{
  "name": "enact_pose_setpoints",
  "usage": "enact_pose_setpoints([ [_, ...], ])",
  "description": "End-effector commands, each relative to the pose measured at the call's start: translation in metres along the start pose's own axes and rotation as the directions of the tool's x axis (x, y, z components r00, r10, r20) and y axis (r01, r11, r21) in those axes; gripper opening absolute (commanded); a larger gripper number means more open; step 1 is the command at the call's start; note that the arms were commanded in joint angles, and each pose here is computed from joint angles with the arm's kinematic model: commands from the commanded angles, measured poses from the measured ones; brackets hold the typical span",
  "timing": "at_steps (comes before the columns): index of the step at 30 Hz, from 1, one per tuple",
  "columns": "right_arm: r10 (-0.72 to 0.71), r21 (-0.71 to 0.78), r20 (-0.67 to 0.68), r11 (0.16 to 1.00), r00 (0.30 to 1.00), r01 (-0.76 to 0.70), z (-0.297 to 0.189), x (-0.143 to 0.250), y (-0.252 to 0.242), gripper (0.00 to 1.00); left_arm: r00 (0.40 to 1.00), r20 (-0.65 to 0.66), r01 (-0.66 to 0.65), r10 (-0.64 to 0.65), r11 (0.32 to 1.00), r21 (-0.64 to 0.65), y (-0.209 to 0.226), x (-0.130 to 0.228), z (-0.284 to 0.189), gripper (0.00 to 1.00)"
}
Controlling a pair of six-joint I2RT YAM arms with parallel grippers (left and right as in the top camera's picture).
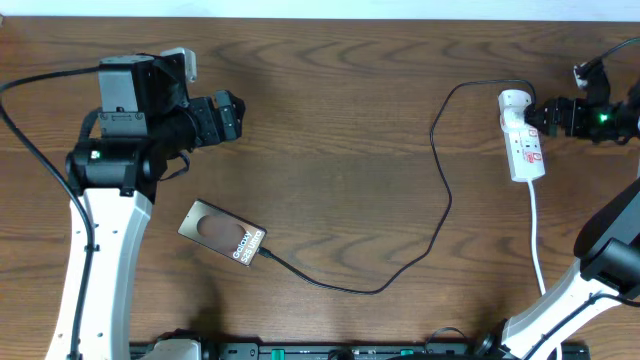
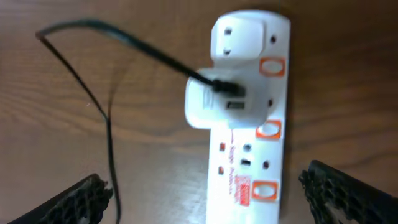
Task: Plug charger to phone and switch on socket
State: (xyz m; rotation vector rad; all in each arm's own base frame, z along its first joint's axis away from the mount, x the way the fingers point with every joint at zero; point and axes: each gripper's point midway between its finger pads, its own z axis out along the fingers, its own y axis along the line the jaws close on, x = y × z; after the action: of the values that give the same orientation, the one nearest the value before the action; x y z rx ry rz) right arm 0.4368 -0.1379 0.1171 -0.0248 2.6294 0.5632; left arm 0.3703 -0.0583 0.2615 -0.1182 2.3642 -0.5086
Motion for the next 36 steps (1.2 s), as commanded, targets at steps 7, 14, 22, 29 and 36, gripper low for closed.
enact_pose_setpoints([
  [7,-0.030,-0.018,-0.001,0.999,1.000,0.030,0.023,-0.007,-0.003,0.99,0.999,-0.049,0.016,-0.017,1.000,-0.020,0.008,0.002,0.019,0.92],
  [14,0.007,-0.040,-0.042,0.999,0.999,-0.008,0.039,0.003,-0.007,0.97,0.998,-0.054,0.017,-0.019,1.000,-0.022,0.009,0.002,0.021,0.92],
  [22,0.024,-0.086,-0.091,0.996,0.996,-0.031,0.065,0.012,0.000,0.96,0.998,-0.055,0.018,-0.019,1.000,-0.022,0.009,0.003,0.021,0.92],
  [29,0.017,-0.111,-0.126,0.993,0.992,-0.031,0.085,0.017,0.010,0.95,0.998,-0.056,0.017,-0.019,1.000,-0.023,0.009,0.003,0.021,0.92],
  [36,0.011,-0.095,-0.119,0.995,0.993,-0.022,0.087,0.014,0.009,0.94,0.998,-0.059,0.018,-0.019,1.000,-0.023,0.009,0.004,0.021,0.92],
])
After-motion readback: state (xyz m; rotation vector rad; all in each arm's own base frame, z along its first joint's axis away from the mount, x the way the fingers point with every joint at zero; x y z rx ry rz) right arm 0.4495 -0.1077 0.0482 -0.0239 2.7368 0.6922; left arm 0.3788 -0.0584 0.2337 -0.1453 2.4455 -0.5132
